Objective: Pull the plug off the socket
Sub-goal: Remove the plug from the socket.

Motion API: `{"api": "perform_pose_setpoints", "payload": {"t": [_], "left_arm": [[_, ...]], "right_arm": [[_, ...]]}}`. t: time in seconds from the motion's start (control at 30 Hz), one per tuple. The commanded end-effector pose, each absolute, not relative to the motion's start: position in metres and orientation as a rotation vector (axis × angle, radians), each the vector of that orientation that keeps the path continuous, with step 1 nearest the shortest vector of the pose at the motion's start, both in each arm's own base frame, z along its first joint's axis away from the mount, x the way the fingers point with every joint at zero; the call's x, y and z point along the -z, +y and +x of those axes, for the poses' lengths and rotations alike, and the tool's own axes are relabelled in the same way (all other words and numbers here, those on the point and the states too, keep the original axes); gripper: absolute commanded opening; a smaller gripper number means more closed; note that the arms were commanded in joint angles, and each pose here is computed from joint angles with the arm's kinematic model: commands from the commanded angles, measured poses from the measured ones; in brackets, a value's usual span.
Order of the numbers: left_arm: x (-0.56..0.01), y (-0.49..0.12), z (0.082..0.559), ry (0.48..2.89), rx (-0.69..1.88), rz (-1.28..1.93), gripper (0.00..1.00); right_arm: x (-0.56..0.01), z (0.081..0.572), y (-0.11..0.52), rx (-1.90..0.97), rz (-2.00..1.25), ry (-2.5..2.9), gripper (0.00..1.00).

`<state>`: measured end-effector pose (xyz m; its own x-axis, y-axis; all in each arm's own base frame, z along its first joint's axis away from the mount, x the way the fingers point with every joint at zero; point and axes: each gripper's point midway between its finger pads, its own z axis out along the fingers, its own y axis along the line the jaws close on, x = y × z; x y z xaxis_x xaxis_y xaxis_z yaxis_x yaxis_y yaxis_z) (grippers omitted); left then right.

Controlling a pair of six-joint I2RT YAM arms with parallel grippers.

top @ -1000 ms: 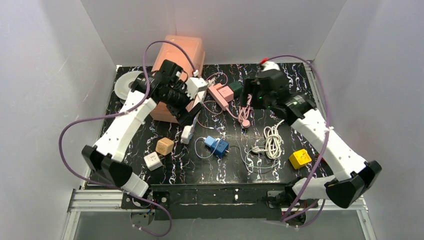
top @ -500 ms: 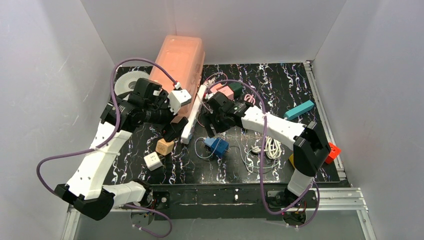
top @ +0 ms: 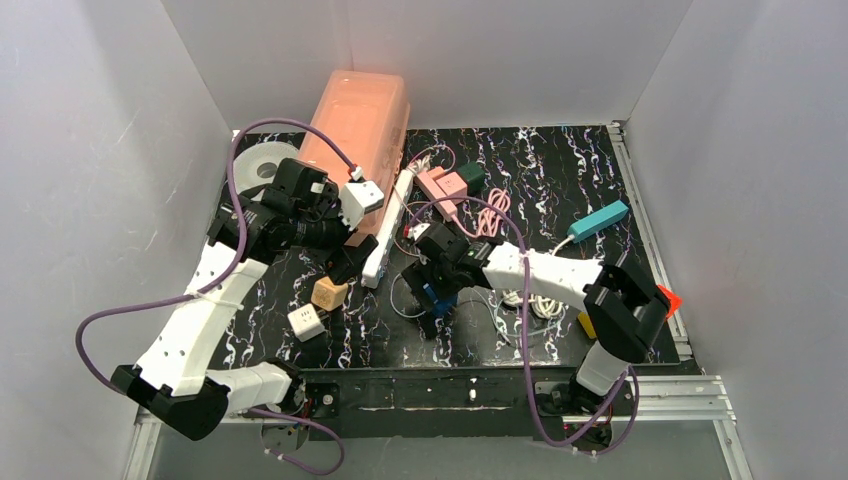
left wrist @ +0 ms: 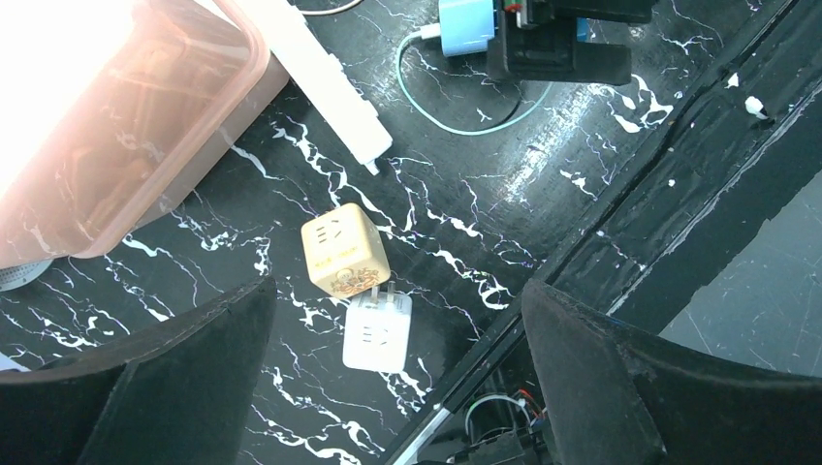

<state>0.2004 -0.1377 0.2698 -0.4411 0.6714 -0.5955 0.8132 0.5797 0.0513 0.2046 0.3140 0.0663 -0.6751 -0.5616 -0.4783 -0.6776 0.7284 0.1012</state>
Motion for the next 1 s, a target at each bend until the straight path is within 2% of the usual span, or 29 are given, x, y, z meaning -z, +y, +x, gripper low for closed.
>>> {"api": "perform_pose_setpoints", "payload": {"t": [0.0, 0.47, 0.67, 0.83, 0.87, 0.97], "left_arm": [[-0.272, -0.135, 0.196, 2.239, 0.324, 1.164, 0.98], [-0.269, -0.134, 0.193, 2.239, 0.332, 1.175, 0.98], [-0.266, -0.130, 0.191, 2.236, 0.314, 1.199, 0.98], [-0.265, -0.130, 0.190, 2.226, 0.310, 1.207, 0.98], [-0.266, -0.130, 0.190, 2.213, 0.313, 1.208, 0.98], [-0.270, -0.134, 0.187, 2.149, 0.338, 1.205, 0.98]], "right_arm": [[-0.084, 0.202, 0.320, -0.394, -0.948, 2.393, 0.91], [-0.075, 0.220, 0.320, -0.239, -1.037, 2.350, 0.92], [-0.060, 0.213, 0.319, -0.247, -1.102, 2.385, 0.91], [-0.059, 0.204, 0.315, -0.273, -1.108, 2.403, 0.78], [-0.061, 0.203, 0.314, -0.277, -1.111, 2.398, 0.74], [-0.072, 0.205, 0.313, -0.287, -1.113, 2.364, 0.50]]}}
